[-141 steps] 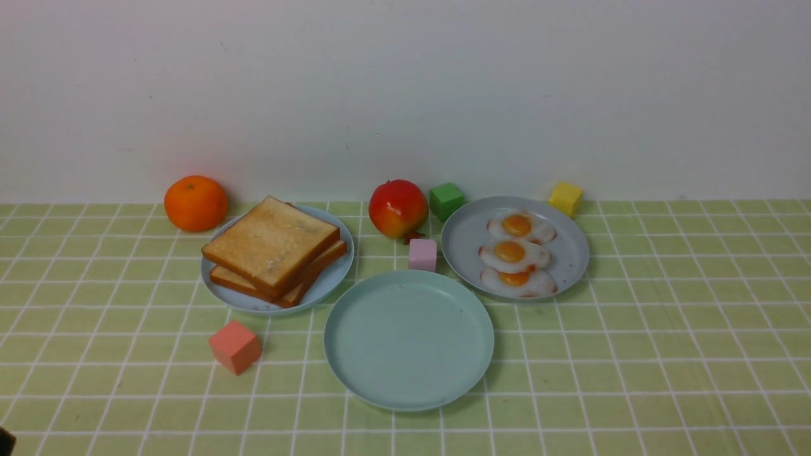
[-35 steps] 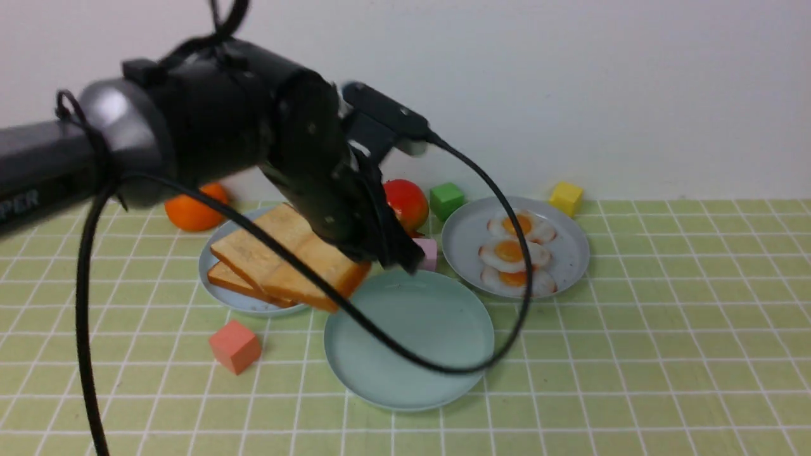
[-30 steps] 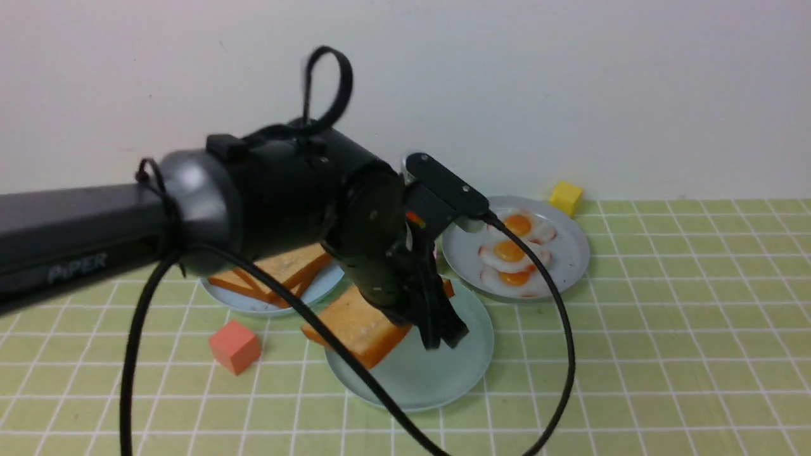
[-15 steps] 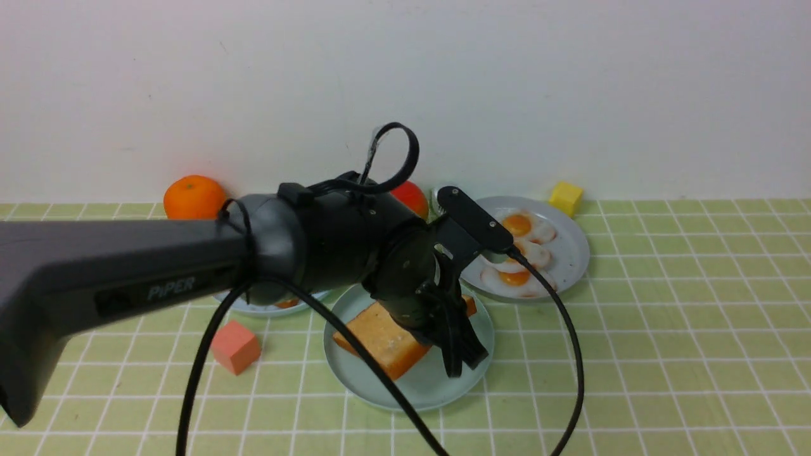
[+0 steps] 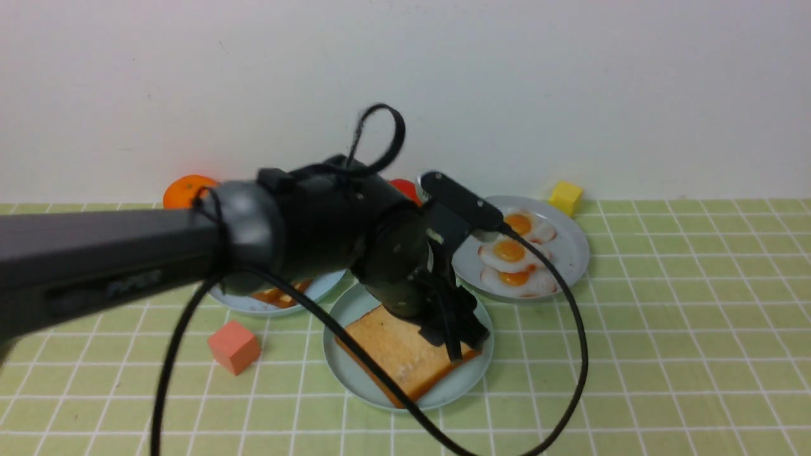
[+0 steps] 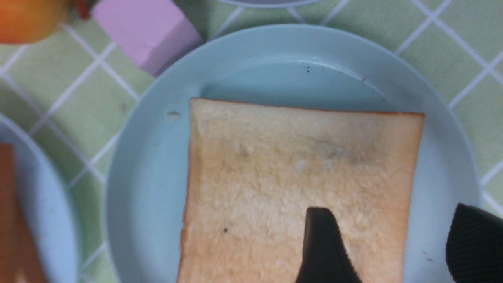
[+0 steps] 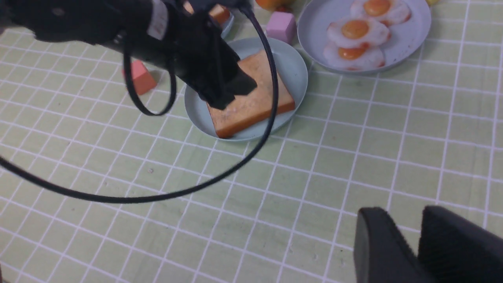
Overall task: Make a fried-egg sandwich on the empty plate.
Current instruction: Use the right arm to grab a fried egg
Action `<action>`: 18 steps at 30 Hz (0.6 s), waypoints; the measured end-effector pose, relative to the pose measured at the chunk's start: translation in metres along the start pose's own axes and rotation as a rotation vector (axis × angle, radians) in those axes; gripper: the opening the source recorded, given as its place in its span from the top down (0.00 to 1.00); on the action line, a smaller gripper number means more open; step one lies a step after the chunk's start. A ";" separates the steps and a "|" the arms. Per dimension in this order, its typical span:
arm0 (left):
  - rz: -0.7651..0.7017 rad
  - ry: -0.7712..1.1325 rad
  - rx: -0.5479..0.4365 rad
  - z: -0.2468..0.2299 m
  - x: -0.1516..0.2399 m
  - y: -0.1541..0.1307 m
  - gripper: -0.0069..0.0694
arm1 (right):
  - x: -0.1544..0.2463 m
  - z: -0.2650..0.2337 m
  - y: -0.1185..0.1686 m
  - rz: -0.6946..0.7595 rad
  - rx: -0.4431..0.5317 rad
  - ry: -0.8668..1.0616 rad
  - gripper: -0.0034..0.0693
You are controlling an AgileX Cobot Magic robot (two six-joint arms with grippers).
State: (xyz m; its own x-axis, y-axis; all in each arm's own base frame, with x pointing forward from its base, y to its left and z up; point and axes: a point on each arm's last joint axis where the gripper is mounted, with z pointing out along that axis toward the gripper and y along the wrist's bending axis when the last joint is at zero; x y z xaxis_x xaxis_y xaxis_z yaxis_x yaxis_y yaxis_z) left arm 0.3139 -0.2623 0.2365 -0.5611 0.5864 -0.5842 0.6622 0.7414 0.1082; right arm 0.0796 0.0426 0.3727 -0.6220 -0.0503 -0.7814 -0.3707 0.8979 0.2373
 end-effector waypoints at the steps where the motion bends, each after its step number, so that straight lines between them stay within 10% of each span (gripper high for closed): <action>1: -0.013 -0.036 -0.003 -0.019 -0.006 0.001 0.42 | -0.004 0.009 -0.003 0.017 0.001 0.030 0.64; 8: -0.119 -0.312 0.018 -0.168 -0.017 0.009 0.92 | -0.032 0.095 -0.028 0.165 0.003 0.174 0.55; 18: -0.167 -0.459 0.060 -0.254 0.089 0.006 0.93 | -0.064 0.231 -0.071 0.345 0.013 0.381 0.54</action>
State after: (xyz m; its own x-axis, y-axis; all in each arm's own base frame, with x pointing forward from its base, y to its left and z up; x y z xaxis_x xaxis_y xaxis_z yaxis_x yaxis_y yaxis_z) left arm 0.1420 -0.1225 0.3896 -0.3942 0.2463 -0.8854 0.6170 0.7849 -0.0564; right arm 0.3051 0.0828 0.2726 -0.9149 0.0960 -0.3920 -0.0926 0.8954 0.4354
